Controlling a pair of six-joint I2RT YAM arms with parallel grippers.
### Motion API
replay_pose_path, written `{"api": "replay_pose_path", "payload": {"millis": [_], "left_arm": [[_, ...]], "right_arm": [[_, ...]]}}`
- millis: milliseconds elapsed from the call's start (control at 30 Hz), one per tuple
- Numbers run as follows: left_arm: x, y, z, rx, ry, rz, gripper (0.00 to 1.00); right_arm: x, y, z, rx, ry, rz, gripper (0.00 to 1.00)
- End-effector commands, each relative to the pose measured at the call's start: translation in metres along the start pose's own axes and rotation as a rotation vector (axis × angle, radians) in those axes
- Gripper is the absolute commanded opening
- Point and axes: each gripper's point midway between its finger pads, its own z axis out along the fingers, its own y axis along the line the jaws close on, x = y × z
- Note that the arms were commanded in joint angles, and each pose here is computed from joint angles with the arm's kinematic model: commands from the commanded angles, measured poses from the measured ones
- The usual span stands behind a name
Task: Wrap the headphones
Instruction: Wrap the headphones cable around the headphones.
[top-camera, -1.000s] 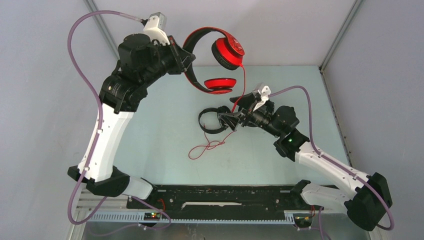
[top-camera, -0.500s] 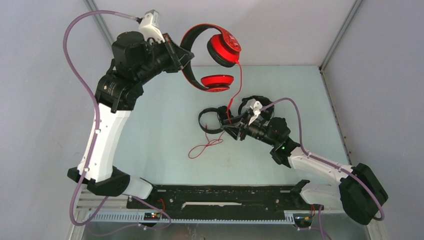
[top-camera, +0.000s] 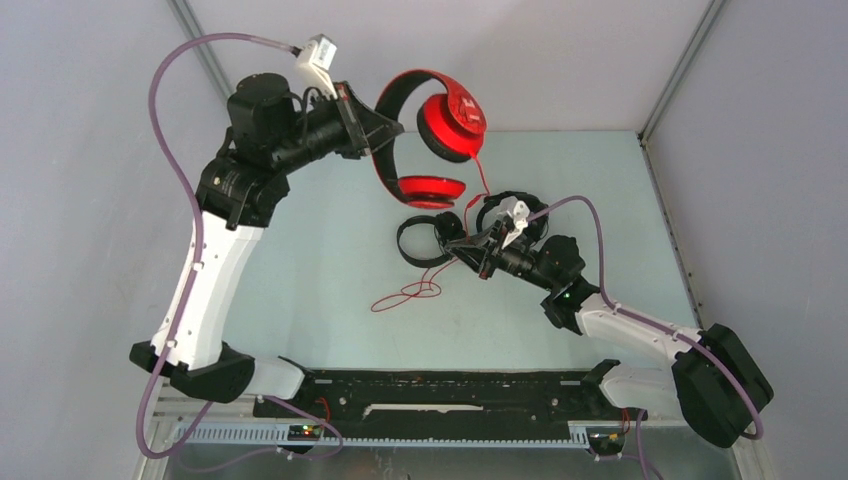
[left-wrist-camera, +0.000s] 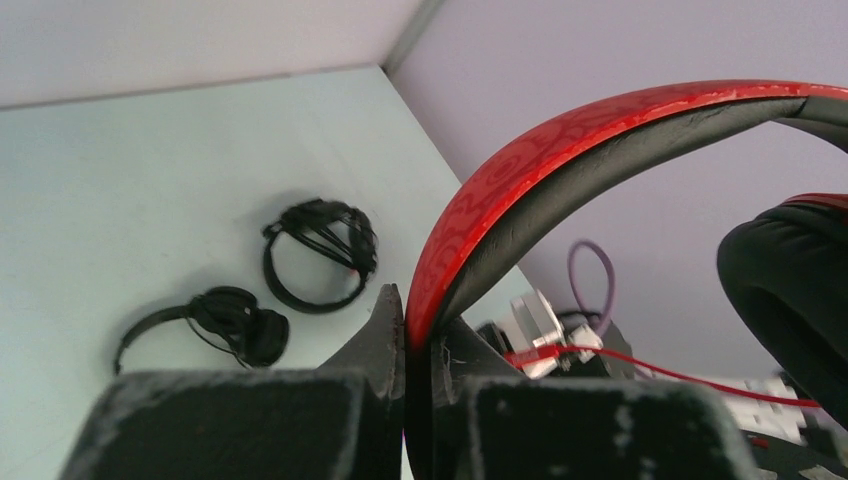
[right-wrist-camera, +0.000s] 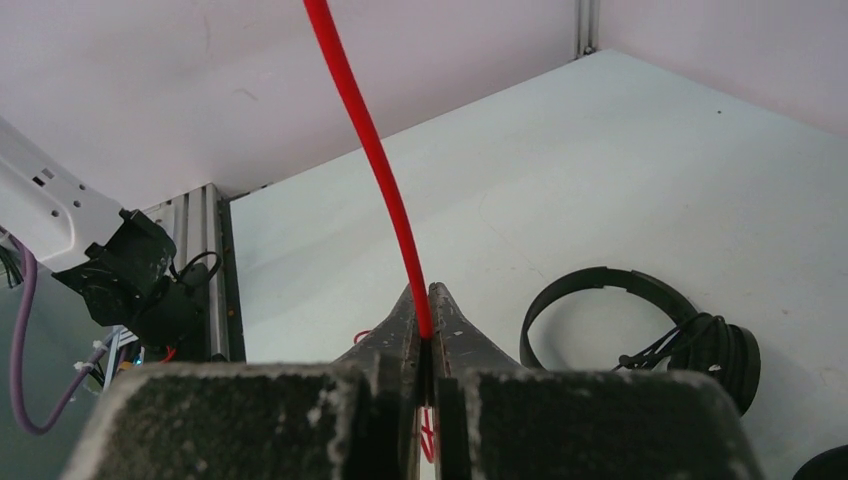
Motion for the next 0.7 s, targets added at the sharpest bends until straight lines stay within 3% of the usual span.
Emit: {"api": "replay_pose_path", "payload": {"millis": [0,500,667], "left_arm": [[0.019,-0.034,-0.005,0.221,0.068,-0.01,0.0],[0.104,-0.096,-0.026,0.62,0.334,-0.043,0.0],[0.13,-0.097,-0.039,0.651,0.428,0.02,0.0]], "right_arm": [[-0.029,0.004,0.008,-0.038,-0.077,-0.039,0.0],[-0.036,-0.006,0.011,-0.018,-0.087,-0.019,0.0],[-0.042,-0.013,0.007,-0.002,-0.099,-0.021,0.0]]}}
